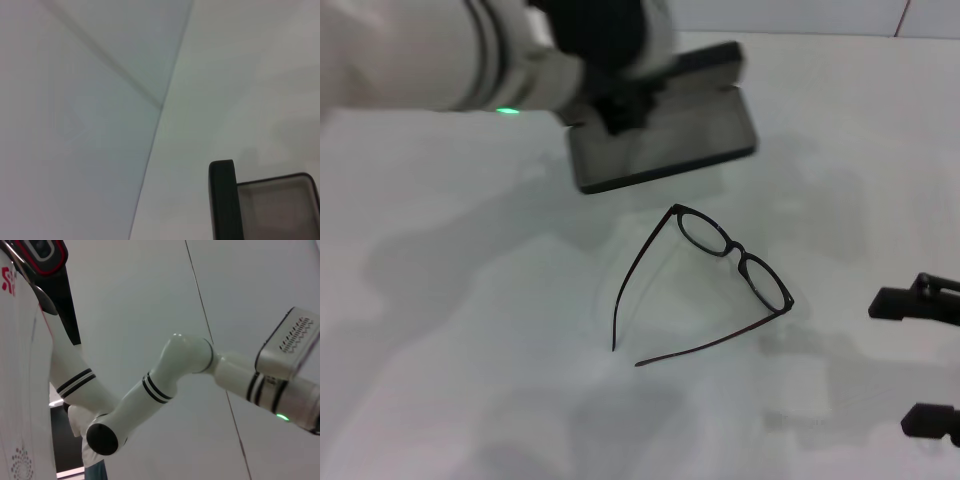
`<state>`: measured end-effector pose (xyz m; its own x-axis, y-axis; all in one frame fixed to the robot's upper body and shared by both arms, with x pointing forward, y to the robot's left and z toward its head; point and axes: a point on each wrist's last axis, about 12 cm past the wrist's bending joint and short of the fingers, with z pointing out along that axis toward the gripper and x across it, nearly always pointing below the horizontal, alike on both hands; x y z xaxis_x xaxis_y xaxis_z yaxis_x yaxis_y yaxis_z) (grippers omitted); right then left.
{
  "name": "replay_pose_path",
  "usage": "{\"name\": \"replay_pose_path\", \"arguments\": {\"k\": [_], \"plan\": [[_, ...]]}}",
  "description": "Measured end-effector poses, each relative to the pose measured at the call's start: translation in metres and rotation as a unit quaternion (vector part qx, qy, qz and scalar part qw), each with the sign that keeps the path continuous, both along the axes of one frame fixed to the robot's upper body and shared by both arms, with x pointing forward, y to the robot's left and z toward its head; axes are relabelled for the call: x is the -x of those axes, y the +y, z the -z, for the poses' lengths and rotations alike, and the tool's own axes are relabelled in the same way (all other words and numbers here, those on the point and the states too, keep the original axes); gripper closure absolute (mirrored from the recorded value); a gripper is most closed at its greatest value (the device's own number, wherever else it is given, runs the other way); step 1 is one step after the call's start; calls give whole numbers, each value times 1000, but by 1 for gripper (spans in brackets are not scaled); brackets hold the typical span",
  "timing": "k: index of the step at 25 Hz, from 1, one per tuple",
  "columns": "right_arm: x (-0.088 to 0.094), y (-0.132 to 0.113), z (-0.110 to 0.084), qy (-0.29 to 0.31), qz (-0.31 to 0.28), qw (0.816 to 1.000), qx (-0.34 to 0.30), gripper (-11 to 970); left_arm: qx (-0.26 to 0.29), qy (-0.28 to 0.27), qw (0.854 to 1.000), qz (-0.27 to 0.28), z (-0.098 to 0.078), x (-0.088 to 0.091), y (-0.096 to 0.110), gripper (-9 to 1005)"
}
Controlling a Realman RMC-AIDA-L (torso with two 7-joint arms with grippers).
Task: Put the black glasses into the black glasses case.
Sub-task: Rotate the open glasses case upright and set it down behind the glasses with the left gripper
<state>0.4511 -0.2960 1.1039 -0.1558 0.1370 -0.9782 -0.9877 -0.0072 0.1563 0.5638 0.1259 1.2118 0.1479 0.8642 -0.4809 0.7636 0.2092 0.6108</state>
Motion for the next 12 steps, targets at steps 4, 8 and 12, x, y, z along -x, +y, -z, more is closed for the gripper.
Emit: {"name": "replay_pose_path", "arguments": {"k": [4,8,12], "plan": [[2,0,2,3,1,1000,-1,119,-28,-32,997,59,18,-6,-28,781],[0,1,1,1,1,1000,-2,119,-56,-26,995,83,35,-16,-48,777],[-1,1,0,-1,3,1000,-4,118,-63,-27,993,94,49,-19,-58,773]]}}
